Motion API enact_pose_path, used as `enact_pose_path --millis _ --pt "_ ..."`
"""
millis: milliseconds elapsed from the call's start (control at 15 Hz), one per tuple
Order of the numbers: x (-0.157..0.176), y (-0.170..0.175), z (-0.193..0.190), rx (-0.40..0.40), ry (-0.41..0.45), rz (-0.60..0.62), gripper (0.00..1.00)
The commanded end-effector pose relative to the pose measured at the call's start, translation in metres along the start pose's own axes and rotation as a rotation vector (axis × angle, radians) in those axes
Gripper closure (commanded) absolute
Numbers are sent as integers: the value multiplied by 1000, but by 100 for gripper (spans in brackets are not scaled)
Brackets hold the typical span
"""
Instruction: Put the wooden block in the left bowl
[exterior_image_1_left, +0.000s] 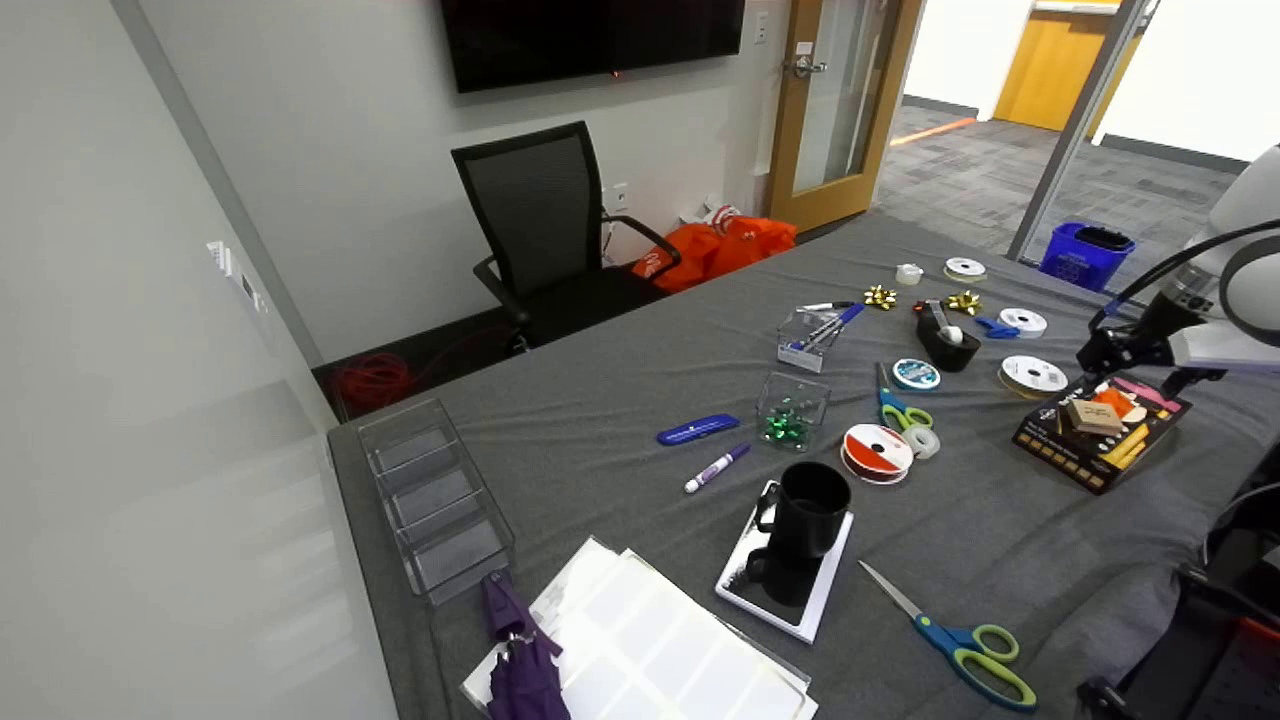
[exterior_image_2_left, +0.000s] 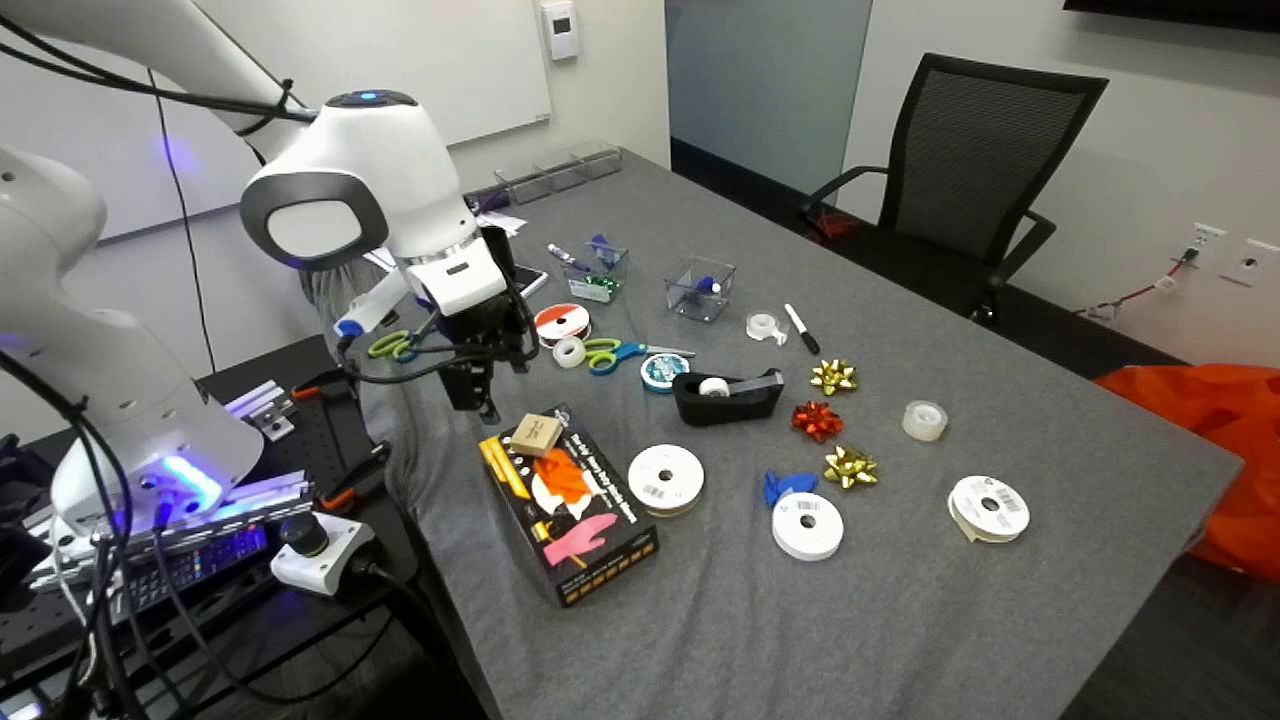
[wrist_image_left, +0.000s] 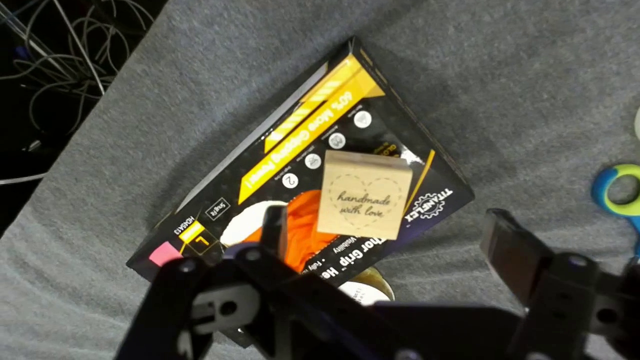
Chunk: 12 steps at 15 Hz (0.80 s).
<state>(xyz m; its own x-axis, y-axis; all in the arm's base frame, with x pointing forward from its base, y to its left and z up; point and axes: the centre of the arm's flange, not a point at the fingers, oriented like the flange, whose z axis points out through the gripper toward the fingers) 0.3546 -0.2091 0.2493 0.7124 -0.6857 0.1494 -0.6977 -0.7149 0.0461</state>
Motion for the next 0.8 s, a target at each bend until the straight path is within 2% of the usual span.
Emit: enact_pose_path --millis 0,533,733 --pt "22 1 26 -12 15 6 0" --pt "51 4 49 -15 56 19 0" --pt "54 1 52 3 23 29 0"
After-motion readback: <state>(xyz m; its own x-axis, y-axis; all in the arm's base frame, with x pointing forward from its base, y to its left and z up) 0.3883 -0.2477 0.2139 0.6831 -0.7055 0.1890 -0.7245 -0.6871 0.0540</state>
